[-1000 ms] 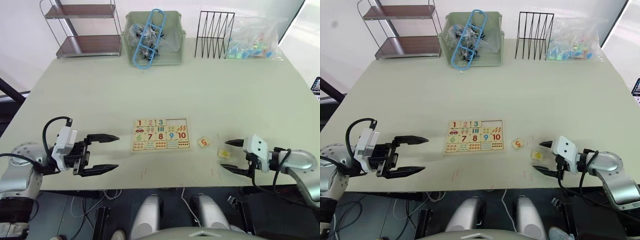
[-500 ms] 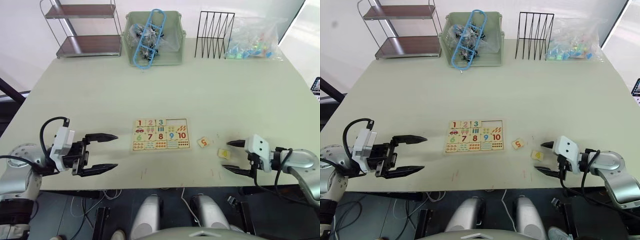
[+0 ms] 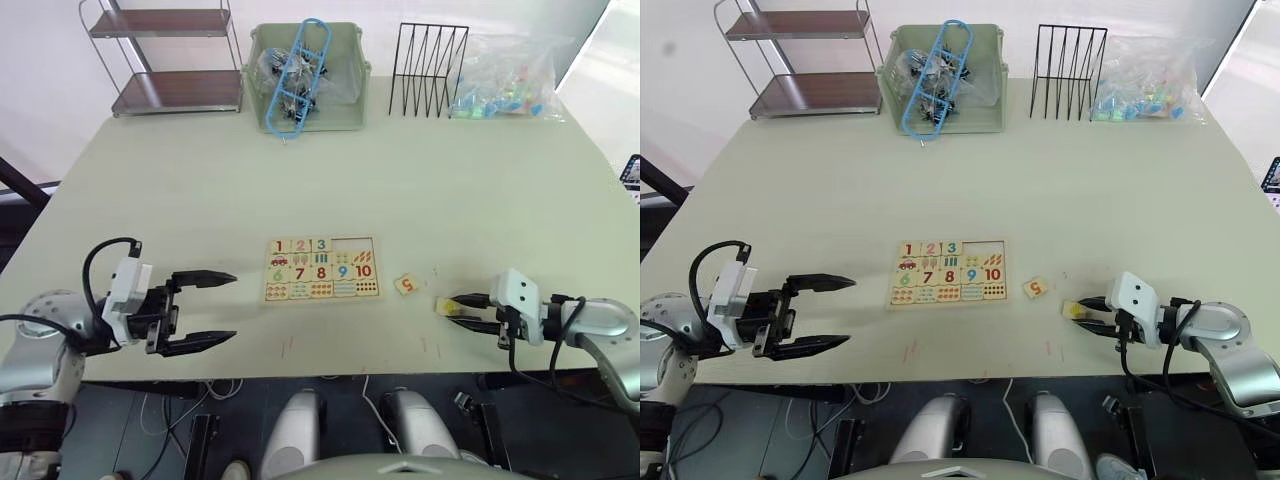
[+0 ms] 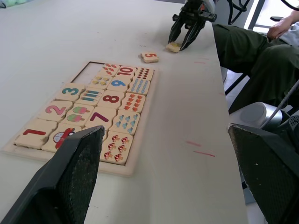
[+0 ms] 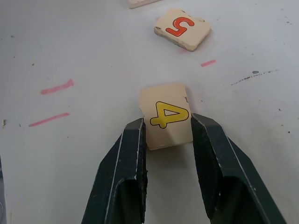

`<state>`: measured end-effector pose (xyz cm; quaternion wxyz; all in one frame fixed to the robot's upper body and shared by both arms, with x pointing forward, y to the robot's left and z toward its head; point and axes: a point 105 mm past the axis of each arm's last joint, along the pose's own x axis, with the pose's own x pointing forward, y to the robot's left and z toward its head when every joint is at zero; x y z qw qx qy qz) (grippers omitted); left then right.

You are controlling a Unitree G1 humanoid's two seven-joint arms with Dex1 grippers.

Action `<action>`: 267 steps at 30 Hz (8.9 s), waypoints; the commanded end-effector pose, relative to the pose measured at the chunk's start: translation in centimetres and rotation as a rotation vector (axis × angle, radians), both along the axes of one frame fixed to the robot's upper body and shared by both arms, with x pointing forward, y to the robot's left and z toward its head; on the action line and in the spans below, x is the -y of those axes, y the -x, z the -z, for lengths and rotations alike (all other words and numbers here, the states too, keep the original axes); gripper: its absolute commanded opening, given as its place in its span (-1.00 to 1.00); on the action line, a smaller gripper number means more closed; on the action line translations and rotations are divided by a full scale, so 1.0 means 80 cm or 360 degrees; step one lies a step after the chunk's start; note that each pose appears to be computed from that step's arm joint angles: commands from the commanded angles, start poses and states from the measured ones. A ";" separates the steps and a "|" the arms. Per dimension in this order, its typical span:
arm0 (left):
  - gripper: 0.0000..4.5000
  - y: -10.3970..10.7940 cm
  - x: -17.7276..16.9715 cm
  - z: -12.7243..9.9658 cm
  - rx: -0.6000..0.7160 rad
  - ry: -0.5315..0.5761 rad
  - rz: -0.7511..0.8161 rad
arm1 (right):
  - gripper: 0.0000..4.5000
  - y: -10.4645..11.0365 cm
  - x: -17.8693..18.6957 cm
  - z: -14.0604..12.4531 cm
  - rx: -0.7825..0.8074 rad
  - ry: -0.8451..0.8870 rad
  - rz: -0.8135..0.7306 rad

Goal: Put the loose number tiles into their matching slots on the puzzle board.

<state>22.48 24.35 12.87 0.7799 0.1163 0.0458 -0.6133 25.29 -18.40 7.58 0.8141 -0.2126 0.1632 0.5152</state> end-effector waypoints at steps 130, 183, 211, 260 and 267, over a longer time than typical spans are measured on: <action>1.00 0.023 0.014 -0.003 0.0107 0.0268 -0.0850 | 0.99 -0.149 -0.241 -0.104 -0.0079 0.0540 -0.0434; 1.00 0.008 -0.008 0.013 0.0192 0.0210 -0.1003 | -0.97 -0.134 -0.175 -0.099 0.0267 -0.0472 -0.0016; 1.00 0.000 -0.033 0.021 0.0108 0.0140 -0.0987 | 0.93 -0.005 0.031 -0.057 0.0350 -0.0636 0.0601; 1.00 0.027 -0.039 0.041 0.0138 0.0294 -0.1308 | 0.93 0.041 0.057 -0.026 0.0564 -0.0656 0.0786; 1.00 0.031 -0.030 0.047 0.0141 0.0367 -0.1456 | 0.93 0.039 0.052 -0.027 0.0543 -0.0659 0.0726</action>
